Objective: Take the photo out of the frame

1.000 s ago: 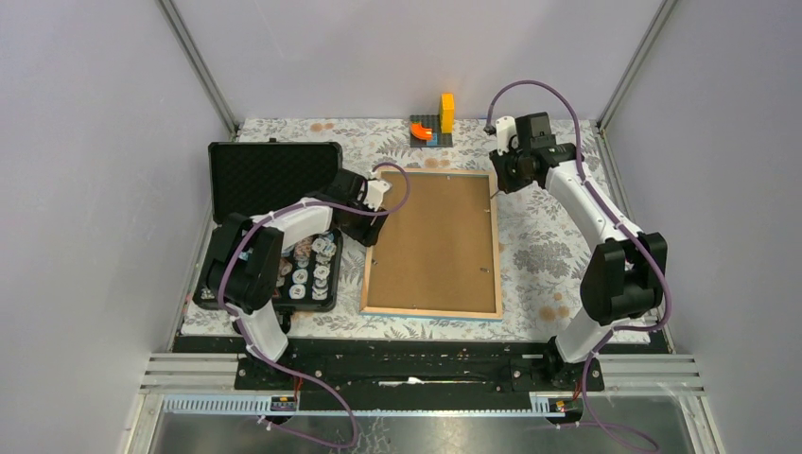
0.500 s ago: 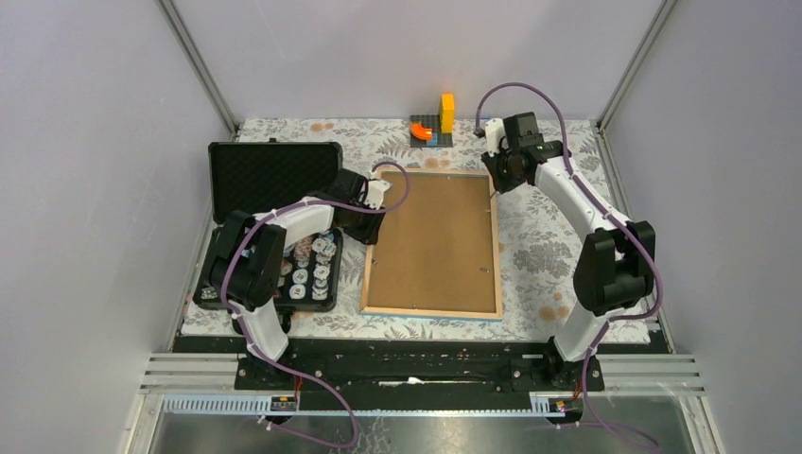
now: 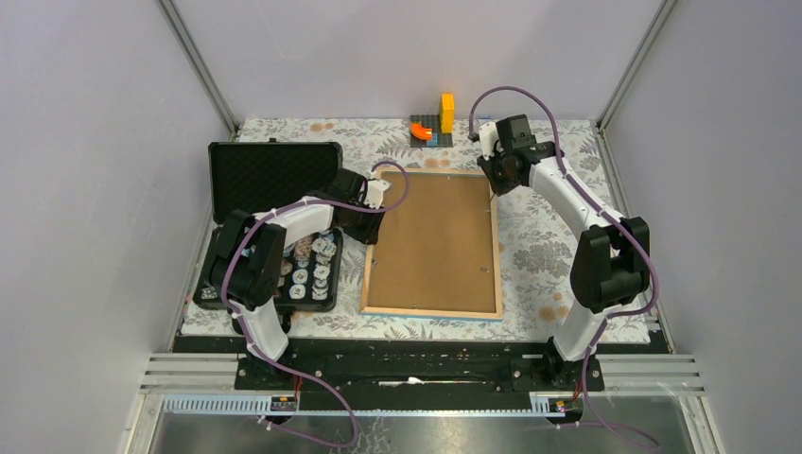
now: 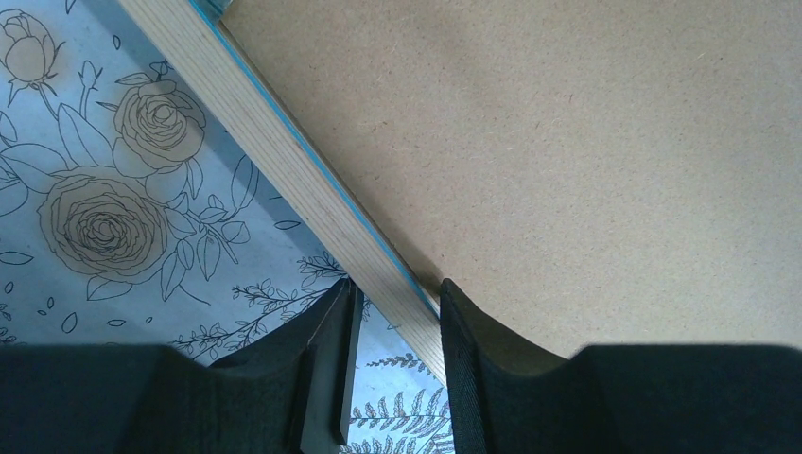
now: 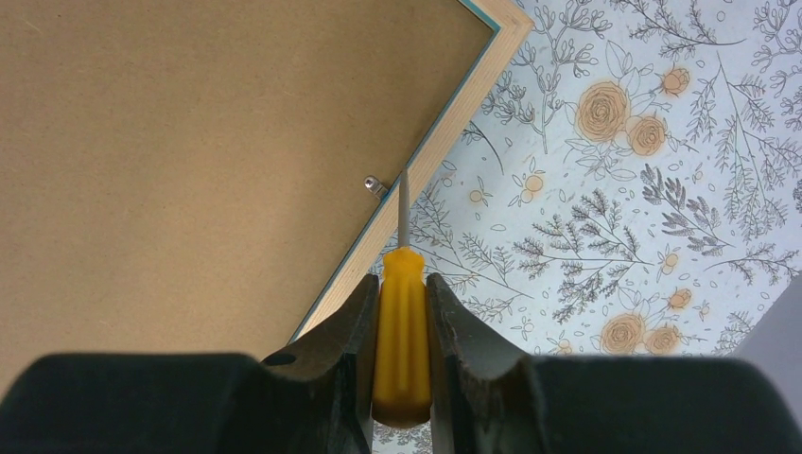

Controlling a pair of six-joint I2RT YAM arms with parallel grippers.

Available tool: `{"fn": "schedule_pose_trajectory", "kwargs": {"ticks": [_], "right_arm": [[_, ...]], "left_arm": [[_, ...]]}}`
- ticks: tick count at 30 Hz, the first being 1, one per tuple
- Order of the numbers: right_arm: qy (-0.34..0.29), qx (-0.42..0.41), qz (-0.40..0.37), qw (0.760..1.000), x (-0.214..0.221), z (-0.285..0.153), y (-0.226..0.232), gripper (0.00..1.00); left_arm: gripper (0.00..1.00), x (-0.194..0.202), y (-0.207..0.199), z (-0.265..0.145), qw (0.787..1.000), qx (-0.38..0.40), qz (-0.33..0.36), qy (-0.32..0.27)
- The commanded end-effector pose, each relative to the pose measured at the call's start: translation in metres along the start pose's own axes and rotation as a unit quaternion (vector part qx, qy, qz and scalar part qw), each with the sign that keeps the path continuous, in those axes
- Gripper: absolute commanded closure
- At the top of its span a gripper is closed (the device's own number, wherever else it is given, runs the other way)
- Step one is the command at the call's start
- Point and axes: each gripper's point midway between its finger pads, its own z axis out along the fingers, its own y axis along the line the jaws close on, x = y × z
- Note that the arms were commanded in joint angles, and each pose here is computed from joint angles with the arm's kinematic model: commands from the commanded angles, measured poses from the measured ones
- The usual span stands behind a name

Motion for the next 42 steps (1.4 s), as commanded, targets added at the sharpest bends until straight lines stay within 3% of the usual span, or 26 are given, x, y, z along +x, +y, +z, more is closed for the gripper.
{"fn": "schedule_pose_trajectory", "kwargs": {"ticks": [1,42], "right_arm": [[0.002,0.017,-0.013,1.000,-0.005,0.002,-0.005,1.00],[0.025,-0.046,0.004,0.999,0.023,-0.015,0.026,1.00]], "left_arm": [[0.61,-0.008,0.004,0.003,1.000,-0.001,0.006,-0.009],[0.62,-0.008,0.004,0.003,1.000,0.006,0.005,-0.003]]}}
